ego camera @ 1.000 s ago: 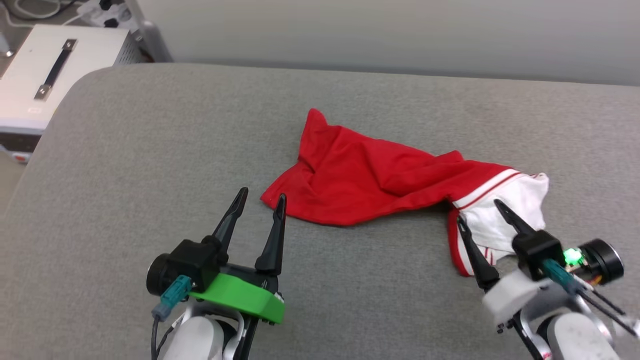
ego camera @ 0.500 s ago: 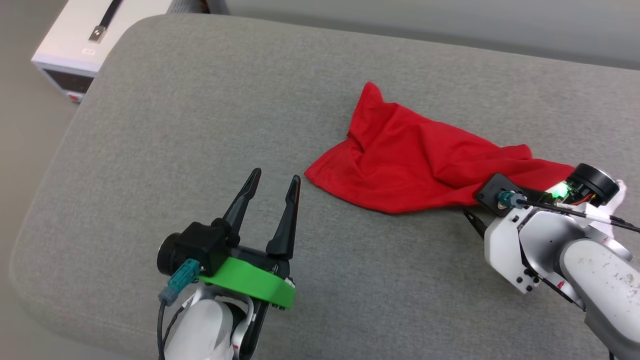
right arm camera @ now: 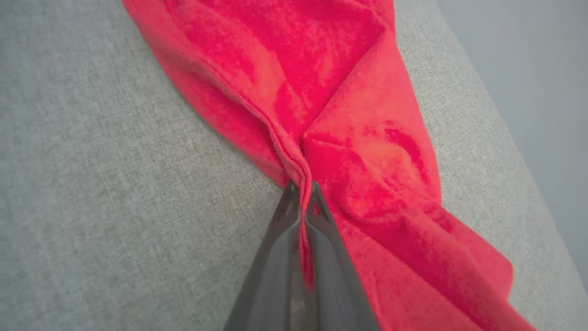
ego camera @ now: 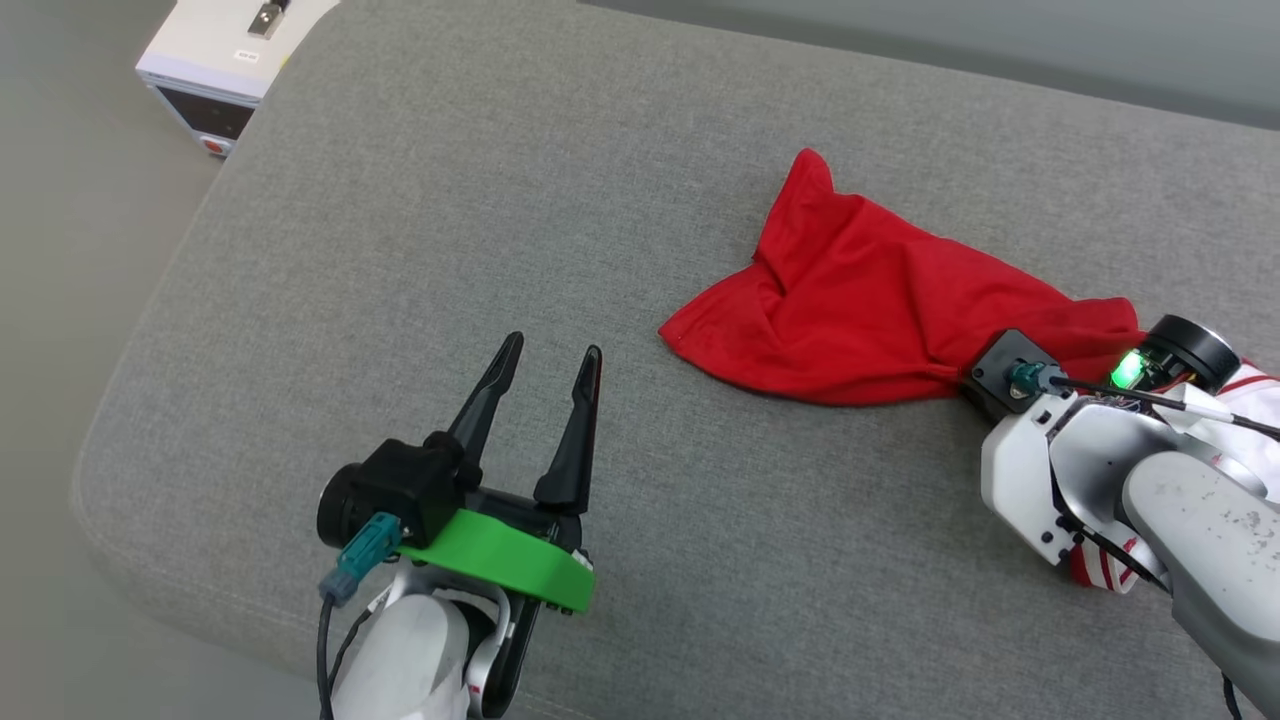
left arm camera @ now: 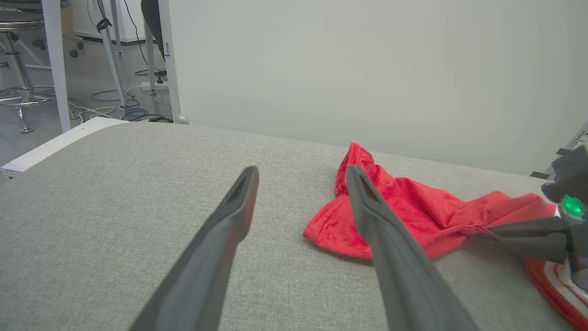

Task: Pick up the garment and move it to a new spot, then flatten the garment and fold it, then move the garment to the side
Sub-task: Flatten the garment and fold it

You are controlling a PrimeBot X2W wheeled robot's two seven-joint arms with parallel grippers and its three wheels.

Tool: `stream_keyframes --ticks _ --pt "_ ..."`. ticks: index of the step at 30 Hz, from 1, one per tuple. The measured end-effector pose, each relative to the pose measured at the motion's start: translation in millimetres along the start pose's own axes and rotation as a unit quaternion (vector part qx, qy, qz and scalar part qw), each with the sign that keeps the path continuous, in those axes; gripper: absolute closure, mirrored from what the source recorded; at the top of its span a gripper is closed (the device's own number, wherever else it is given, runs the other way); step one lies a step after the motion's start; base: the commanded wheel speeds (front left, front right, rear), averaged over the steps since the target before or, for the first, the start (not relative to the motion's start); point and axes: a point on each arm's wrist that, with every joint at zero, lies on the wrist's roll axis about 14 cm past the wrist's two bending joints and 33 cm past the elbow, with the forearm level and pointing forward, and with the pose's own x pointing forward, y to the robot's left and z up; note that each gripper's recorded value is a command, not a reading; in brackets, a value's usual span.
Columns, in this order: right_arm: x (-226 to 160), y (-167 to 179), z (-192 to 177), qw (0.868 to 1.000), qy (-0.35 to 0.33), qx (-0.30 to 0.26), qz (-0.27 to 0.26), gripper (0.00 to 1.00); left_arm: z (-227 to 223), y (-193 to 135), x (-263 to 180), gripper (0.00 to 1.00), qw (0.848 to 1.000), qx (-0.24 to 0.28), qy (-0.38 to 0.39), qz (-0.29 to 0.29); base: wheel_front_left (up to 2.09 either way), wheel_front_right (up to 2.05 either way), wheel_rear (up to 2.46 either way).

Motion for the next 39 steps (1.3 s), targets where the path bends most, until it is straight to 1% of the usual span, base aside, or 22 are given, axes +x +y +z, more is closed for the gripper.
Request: stream_keyframes --ticks 4,8,11,15,16,19,21,22,23,26,29,31,32,34,35,36,37,39 --pt "-8 -6 19 0.999 -0.037 0.025 -0.015 1.0 4 -3 0 0.0 1.0 0.0 -0.007 -0.006 0.0 0.0 0.0" --pt "-26 -18 42 0.992 -0.089 0.082 -0.038 1.0 8 -10 2 0.0 1.0 0.001 -0.013 -0.016 0.0 0.0 0.0" --pt "-45 -29 51 0.982 -0.12 0.138 -0.057 1.0 4 -17 1 0.0 1.0 0.0 -0.009 -0.027 0.0 0.0 0.0" --pt "-81 -63 48 0.961 -0.144 0.215 -0.102 1.0 0 -32 4 0.0 0.999 -0.004 -0.006 -0.05 0.0 0.0 0.0" --pt "-91 -75 44 0.955 -0.145 0.23 -0.118 1.0 0 -36 5 0.0 0.998 -0.006 -0.006 -0.056 0.0 0.0 0.0" --pt "-125 -116 23 0.942 -0.133 0.251 -0.179 1.0 -1 -47 8 0.0 0.997 -0.009 -0.005 -0.074 0.0 0.0 0.0" --pt "-143 -139 8 0.928 -0.127 0.279 -0.213 1.0 -3 -52 10 0.0 0.997 -0.011 -0.004 -0.082 0.0 0.0 0.0" --pt "-157 -167 -16 0.907 -0.114 0.319 -0.251 1.0 -10 -55 11 0.0 0.996 -0.012 0.006 -0.087 0.0 0.0 0.0" --pt "-160 -175 -25 0.9 -0.107 0.329 -0.264 1.0 -13 -56 12 0.0 0.996 -0.013 0.01 -0.088 0.0 0.0 0.0" --pt "-166 -198 -56 0.885 -0.075 0.345 -0.303 1.0 -19 -53 13 0.0 0.996 -0.012 0.02 -0.085 0.0 0.0 0.0" --pt "-166 -216 -80 0.873 -0.051 0.349 -0.338 1.0 -24 -48 16 0.0 0.997 -0.01 0.026 -0.078 0.0 0.0 0.0" --pt "-168 -230 -95 0.86 -0.042 0.353 -0.365 1.0 -25 -44 18 0.0 0.997 -0.008 0.028 -0.073 0.0 0.0 0.0" --pt "-169 -236 -103 0.857 -0.034 0.349 -0.379 1.0 -27 -42 18 0.0 0.997 -0.007 0.03 -0.071 0.0 0.0 0.0" --pt "-168 -241 -118 0.857 -0.007 0.33 -0.396 1.0 -30 -39 18 0.0 0.997 -0.006 0.036 -0.067 0.0 0.0 0.0" --pt "-166 -242 -126 0.858 0.009 0.321 -0.401 0.58 -32 -37 18 0.0 0.997 -0.006 0.038 -0.065 0.0 0.0 0.0" --pt "-164 -243 -131 0.858 0.018 0.316 -0.405 0.09 -33 -36 18 0.0 0.997 -0.006 0.04 -0.063 0.0 0.0 0.0" --pt "-160 -242 -137 0.856 0.027 0.317 -0.407 0.0 -35 -35 18 0.0 0.997 -0.006 0.042 -0.061 0.0 0.0 0.0" --pt "-147 -234 -144 0.858 0.036 0.321 -0.4 0.0 -37 -34 18 0.0 0.997 -0.005 0.045 -0.06 0.0 0.0 0.0"
